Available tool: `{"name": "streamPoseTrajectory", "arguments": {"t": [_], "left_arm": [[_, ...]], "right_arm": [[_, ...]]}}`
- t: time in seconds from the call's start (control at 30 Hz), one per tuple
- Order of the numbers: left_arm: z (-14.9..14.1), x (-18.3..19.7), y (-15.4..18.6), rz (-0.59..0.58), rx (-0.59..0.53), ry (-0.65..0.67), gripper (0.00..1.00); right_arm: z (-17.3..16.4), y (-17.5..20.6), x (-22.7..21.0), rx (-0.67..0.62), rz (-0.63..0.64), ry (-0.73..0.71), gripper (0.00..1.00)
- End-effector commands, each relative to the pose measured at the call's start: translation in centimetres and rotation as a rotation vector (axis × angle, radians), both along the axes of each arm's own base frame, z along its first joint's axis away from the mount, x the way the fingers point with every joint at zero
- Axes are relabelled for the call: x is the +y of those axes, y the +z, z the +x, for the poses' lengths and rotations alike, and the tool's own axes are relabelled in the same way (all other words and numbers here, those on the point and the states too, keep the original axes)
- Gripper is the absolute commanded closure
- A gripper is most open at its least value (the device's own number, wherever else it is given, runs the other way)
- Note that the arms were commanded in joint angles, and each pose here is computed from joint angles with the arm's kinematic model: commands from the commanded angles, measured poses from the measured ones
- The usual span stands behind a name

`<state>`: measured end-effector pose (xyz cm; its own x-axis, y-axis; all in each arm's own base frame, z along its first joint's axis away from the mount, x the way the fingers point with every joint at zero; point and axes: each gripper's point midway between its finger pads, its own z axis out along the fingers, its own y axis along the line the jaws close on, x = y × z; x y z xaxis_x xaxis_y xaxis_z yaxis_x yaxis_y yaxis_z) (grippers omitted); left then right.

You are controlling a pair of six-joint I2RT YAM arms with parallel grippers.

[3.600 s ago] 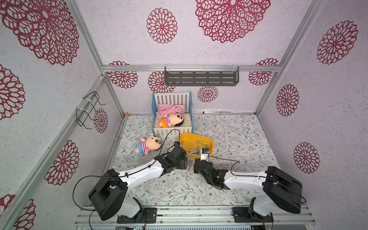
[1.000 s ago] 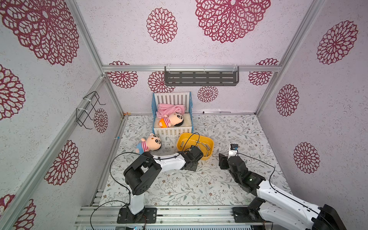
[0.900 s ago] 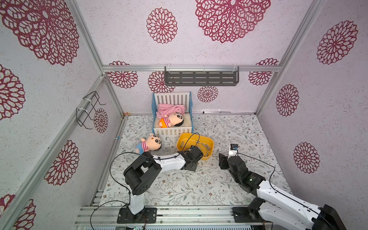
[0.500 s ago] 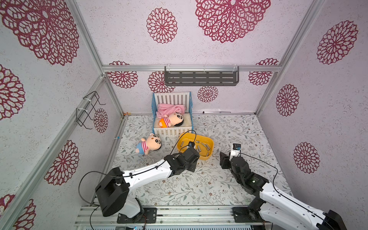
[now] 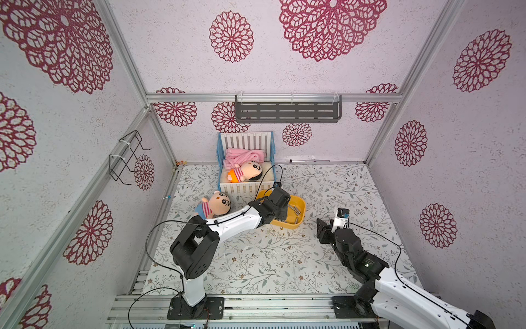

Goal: Put the screws on the desktop into the storage box
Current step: Place the screw in the storage box, then reset both arms

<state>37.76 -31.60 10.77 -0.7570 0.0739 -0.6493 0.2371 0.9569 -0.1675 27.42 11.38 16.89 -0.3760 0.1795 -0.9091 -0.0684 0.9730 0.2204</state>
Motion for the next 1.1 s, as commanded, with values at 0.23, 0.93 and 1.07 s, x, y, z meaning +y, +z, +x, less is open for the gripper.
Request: {"name": "streamPoseTrajectory", "arguments": {"t": [0.23,0.93,1.07], "left_arm": [[0.4,2.9,4.3,-0.033,-0.119,0.095,0.02],[-7.0,27.7,16.4,0.043,-0.767,0.779,0.03],[-4.9,28.7,14.6,0.107,-0.805,0.767,0.03]], "right_arm": [[0.2,1.6,0.6,-0.069,0.028,0.036,0.27],[-1.0,4.8,-5.7,-0.419,0.09,-0.243,0.01],[-0.6,5.6,-5.9,-0.444,0.003,-0.263,0.01]]}}
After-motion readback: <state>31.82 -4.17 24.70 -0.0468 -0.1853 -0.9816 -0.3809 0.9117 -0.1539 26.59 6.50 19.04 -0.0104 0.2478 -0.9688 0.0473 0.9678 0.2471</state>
